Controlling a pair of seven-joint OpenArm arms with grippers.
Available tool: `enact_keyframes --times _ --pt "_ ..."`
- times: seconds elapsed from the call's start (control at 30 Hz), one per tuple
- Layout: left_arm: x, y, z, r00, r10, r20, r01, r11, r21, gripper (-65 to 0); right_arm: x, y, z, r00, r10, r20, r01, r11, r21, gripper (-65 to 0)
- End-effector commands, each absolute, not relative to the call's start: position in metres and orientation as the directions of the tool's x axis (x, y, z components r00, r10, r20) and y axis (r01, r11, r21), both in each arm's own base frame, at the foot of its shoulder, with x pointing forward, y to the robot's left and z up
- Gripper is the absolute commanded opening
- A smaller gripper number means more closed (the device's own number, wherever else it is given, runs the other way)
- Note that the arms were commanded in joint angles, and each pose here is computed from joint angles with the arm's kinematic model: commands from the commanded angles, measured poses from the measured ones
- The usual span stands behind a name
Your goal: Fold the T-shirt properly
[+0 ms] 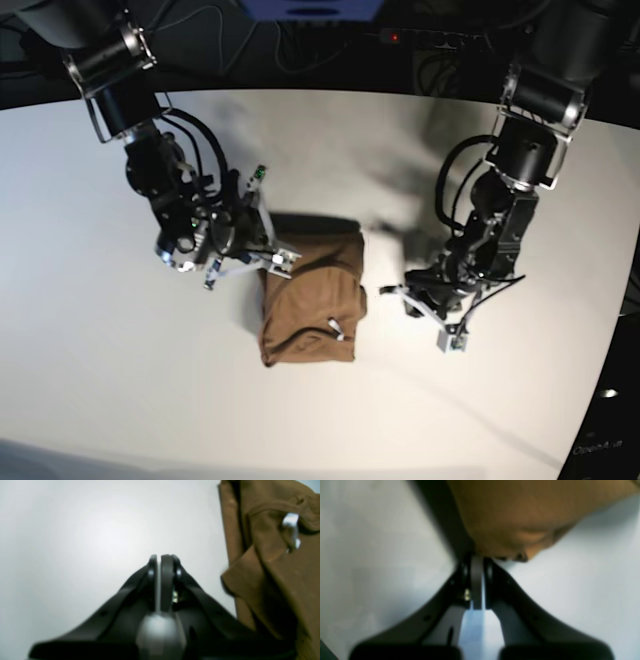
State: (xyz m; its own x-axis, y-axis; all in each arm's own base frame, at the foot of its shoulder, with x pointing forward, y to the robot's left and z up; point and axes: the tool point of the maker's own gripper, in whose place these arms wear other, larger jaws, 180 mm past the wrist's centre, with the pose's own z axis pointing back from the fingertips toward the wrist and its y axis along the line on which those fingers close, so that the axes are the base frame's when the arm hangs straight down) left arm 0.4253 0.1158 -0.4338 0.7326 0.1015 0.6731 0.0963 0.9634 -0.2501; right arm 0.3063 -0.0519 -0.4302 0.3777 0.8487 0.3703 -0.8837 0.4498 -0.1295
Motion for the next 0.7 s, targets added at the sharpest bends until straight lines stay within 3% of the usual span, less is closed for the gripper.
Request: enact_keyframes --times 0.0,0.33,0.67 --pt "0.434 0.128 -0.417 0.709 0.111 0.696 0.086 0.967 -0.241 -62.2 0.320 -0.050 -0.417 0.364 0.841 0.400 -0.875 0.456 -0.162 -65.0" --pt "0.387 0.206 -0.370 0.689 0.125 0.714 0.027 0.980 -0.197 -62.2 0.327 -0.116 -0.418 0.431 0.839 0.333 -0.832 0.512 -0.213 -65.0" --pt "0.294 0.335 -0.355 0.692 0.169 0.702 -0.194 0.980 -0.045 -62.2 0.280 -0.224 -0.438 0.578 0.777 0.250 -0.749 0.627 -0.215 -65.0"
